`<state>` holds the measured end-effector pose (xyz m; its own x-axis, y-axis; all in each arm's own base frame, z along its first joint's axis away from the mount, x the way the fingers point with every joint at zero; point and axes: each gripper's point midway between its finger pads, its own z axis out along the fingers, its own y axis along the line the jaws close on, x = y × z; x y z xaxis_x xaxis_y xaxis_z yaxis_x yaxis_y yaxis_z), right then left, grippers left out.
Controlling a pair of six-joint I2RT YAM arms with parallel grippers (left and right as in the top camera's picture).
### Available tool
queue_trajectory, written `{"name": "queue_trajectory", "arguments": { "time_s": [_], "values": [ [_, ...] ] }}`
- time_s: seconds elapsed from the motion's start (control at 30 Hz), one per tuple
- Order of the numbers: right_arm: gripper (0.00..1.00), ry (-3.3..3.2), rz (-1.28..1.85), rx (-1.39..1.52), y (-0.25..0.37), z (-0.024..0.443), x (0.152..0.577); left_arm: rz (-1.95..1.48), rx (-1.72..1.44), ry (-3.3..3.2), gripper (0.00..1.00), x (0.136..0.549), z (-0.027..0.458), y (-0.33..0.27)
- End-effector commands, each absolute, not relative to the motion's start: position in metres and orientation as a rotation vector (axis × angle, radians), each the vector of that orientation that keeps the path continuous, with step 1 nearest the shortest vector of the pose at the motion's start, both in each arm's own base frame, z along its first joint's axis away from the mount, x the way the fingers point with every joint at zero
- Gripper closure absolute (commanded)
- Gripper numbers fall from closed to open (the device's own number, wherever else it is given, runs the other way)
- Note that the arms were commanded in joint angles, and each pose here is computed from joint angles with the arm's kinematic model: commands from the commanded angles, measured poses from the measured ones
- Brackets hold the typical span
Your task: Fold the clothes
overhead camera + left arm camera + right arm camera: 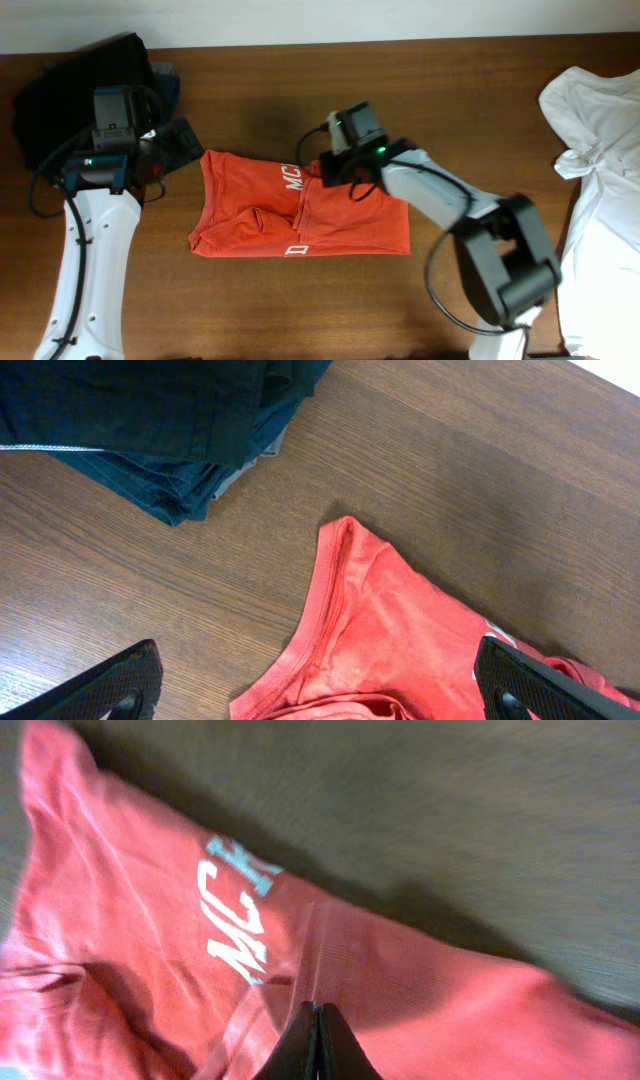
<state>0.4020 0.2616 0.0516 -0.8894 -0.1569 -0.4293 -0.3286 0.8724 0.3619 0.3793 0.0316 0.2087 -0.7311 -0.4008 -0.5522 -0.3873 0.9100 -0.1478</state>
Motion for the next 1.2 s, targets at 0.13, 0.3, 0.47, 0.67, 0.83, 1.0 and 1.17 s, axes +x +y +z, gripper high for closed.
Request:
{"name": "queue_trajectory", "arguments": {
  "time_s": [0.13,0.3,0.47,0.67,0.83,1.0,1.17],
  "values": [
    [0.85,2.540,0.623,-0.401,0.294,0.027,0.426,-0.033,-0.572,2.458,0.01,0.380,0.212,0.033],
    [0.84,2.471,0.629,-0.340,0.275,0.100,0.443,-0.033,-0.572,2.458,0.01,0.380,0.212,0.033],
    [0.96,2.827,0.425,-0.316,0.236,0.031,0.386,-0.033,-0.572,2.458,0.01,0.380,0.212,0.033],
    [0.96,2.743,0.526,-0.335,0.259,0.001,0.410,-0.033,-0.572,2.458,0.01,0.380,0.212,0.033],
    [0.96,2.699,0.719,-0.382,0.281,0.013,0.407,-0.033,-0.572,2.458,0.01,0.380,0.212,0.033],
    [0.96,2.692,0.973,-0.433,0.275,0.040,0.395,-0.033,-0.572,2.458,0.01,0.380,0.212,0.033],
    [0.80,2.705,1.038,-0.253,0.167,0.105,0.392,-0.033,-0.572,2.458,0.01,0.380,0.212,0.033]
  ]
}}
